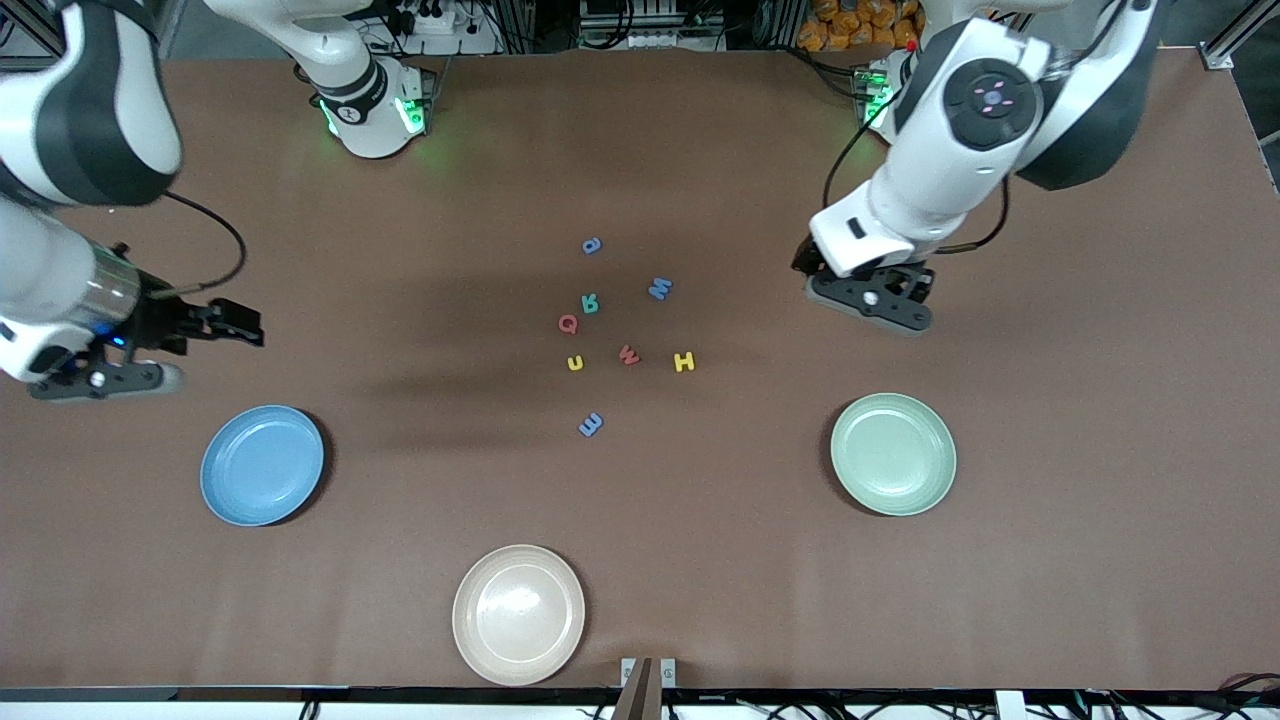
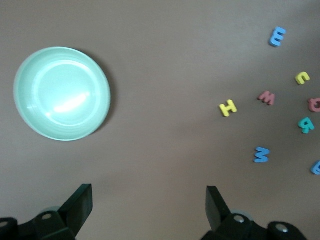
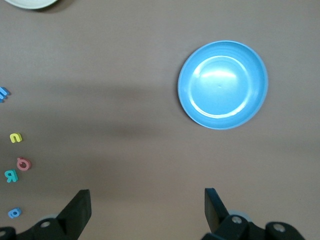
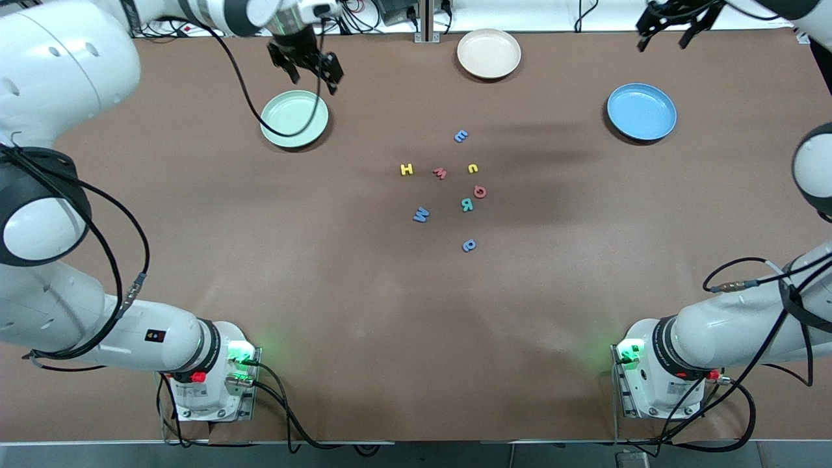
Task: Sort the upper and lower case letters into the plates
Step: 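Move the left gripper and the right gripper toward the foam letters, then grasp the blue M with the left gripper while the right gripper approaches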
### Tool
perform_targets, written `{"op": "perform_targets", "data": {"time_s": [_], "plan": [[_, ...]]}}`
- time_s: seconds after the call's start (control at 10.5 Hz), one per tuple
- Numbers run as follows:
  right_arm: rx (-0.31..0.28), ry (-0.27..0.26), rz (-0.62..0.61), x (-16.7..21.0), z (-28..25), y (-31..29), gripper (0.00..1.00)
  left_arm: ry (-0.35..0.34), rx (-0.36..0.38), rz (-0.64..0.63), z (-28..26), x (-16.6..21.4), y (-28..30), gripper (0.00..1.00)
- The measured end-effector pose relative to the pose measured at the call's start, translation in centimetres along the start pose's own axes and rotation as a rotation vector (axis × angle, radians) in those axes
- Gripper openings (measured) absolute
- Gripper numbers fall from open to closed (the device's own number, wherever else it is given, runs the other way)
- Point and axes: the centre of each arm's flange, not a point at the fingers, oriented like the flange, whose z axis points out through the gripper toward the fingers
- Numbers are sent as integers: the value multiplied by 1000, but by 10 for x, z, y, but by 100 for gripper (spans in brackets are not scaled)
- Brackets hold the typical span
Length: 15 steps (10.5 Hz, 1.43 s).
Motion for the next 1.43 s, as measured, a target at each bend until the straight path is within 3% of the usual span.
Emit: {"op": "perform_targets", "data": {"time_s": [0.48, 0.95, 1.24, 1.43], "plan": [[-9, -31, -118, 34, 77, -77, 100, -12, -32, 11, 72, -19, 99, 100], [-31, -24, -298, 23, 158, -196, 100, -22, -22, 1, 148, -38, 164, 100], [-35, -5, -315, 28, 192, -193, 100, 1, -27, 3, 198, -49, 200, 100], [-36, 11, -341, 26, 217, -181, 100, 13, -4, 5, 231, -58, 217, 93]]}}
